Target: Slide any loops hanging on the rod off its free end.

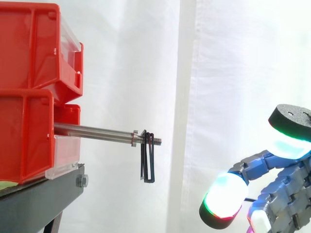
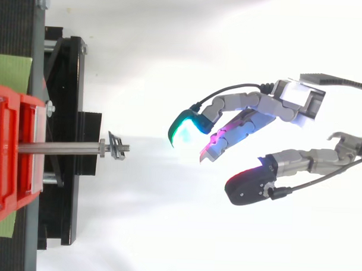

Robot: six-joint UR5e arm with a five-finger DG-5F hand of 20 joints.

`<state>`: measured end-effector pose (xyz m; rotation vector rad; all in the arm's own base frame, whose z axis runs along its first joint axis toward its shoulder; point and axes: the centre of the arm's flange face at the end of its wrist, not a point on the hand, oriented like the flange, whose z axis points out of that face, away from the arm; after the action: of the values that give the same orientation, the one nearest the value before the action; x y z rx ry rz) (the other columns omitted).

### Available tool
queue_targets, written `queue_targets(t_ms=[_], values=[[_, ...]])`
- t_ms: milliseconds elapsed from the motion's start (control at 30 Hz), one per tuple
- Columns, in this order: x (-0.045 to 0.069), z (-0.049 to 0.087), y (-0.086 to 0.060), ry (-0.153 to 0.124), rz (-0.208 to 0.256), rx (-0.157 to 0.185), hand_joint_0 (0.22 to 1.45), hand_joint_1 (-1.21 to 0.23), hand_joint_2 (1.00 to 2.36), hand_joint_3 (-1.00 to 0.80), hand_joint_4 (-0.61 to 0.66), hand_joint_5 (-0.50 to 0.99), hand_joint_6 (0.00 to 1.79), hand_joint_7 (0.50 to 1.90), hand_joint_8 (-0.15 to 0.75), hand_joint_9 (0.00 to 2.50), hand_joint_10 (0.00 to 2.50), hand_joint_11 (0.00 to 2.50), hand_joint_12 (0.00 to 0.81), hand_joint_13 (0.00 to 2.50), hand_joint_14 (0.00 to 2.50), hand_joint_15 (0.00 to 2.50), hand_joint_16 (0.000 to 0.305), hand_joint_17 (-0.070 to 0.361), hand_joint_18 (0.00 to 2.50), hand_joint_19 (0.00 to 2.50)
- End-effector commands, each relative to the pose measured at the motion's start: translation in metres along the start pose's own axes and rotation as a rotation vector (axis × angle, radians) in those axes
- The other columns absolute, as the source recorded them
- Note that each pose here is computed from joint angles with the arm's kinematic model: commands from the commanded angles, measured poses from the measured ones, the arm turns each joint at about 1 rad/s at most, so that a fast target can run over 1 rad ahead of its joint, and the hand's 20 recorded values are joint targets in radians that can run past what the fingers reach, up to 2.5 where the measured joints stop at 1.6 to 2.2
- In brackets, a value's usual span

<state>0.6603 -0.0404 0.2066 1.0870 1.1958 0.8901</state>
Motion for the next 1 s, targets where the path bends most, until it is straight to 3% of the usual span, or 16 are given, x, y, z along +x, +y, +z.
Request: queue_targets(t_ms=[0, 200, 233, 267, 333, 367, 400, 567, 633, 667, 767, 867, 967], values=[[0.002, 0.0, 0.001, -0.003, -0.003, -0.004, 0.59, -0.58, 1.01, -0.36, 0.32, -0.16, 0.5, 0.78, 0.318, 0.95, 0.01, 0.3, 0.312, 0.87, 0.01, 0.23, 0.043, 0.098, 0.79, 0.37], [0.002, 0.002, 0.002, -0.007, -0.014, -0.02, 0.59, -0.58, 1.01, -0.36, 0.32, -0.16, 0.5, 0.78, 0.32, 0.96, 0.01, 0.29, 0.311, 0.88, 0.01, 0.23, 0.044, 0.098, 0.79, 0.37], [0.003, 0.002, -0.001, -0.007, -0.014, -0.018, 0.59, -0.58, 1.01, -0.36, 0.32, -0.16, 0.5, 0.78, 0.318, 0.96, 0.01, 0.29, 0.312, 0.88, 0.01, 0.23, 0.044, 0.099, 0.79, 0.37], [0.008, 0.004, -0.017, -0.002, -0.017, -0.003, 0.59, -0.58, 1.01, -0.37, 0.32, -0.16, 0.5, 0.78, 0.32, 0.96, 0.01, 0.3, 0.311, 0.88, 0.01, 0.23, 0.044, 0.098, 0.8, 0.37], [0.011, 0.006, -0.027, -0.001, -0.012, -0.005, 0.59, -0.58, 1.01, -0.36, 0.32, -0.16, 0.5, 0.78, 0.321, 0.96, 0.01, 0.29, 0.311, 0.88, 0.01, 0.23, 0.044, 0.099, 0.8, 0.37], [0.018, 0.013, -0.045, -0.006, 0.005, -0.012, 0.59, -0.58, 1.01, -0.37, 0.32, -0.16, 0.5, 0.78, 0.319, 0.96, 0.01, 0.29, 0.312, 0.88, 0.01, 0.23, 0.044, 0.099, 0.8, 0.37], [0.02, 0.015, -0.049, -0.008, 0.015, -0.018, 0.59, -0.58, 1.01, -0.37, 0.32, -0.16, 0.5, 0.78, 0.319, 0.97, 0.01, 0.3, 0.313, 0.88, 0.01, 0.24, 0.044, 0.099, 0.8, 0.37], [0.031, 0.035, -0.056, -0.019, 0.092, -0.065, 0.59, -0.58, 1.01, -0.37, 0.32, -0.15, 0.5, 0.79, 0.32, 0.96, 0.01, 0.3, 0.312, 0.88, 0.01, 0.24, 0.044, 0.099, 0.8, 0.38], [0.031, 0.042, -0.058, -0.024, 0.097, -0.072, 0.59, -0.58, 1.01, -0.37, 0.32, -0.15, 0.5, 0.79, 0.32, 0.96, 0.01, 0.29, 0.312, 0.89, 0.01, 0.24, 0.044, 0.099, 0.8, 0.38], [0.033, 0.052, -0.068, -0.027, 0.1, -0.074, 0.59, -0.58, 1.01, -0.37, 0.32, -0.15, 0.5, 0.79, 0.318, 0.96, 0.01, 0.3, 0.312, 0.89, 0.01, 0.24, 0.044, 0.099, 0.8, 0.38], [0.036, 0.066, -0.08, -0.033, 0.111, -0.08, 0.59, -0.58, 1.01, -0.37, 0.32, -0.15, 0.5, 0.8, 0.318, 0.96, 0.01, 0.29, 0.313, 0.89, 0.01, 0.25, 0.045, 0.1, 0.8, 0.39], [0.039, 0.081, -0.086, -0.03, 0.142, -0.095, 0.59, -0.58, 1.01, -0.37, 0.32, -0.15, 0.5, 0.82, 0.319, 0.96, 0.01, 0.3, 0.313, 0.89, 0.01, 0.26, 0.045, 0.101, 0.81, 0.39], [0.041, 0.085, -0.085, -0.029, 0.144, -0.114, 0.59, -0.58, 1.01, -0.37, 0.33, -0.15, 0.5, 0.83, 0.316, 0.96, 0.01, 0.3, 0.312, 0.89, 0.01, 0.26, 0.045, 0.102, 0.81, 0.39]])
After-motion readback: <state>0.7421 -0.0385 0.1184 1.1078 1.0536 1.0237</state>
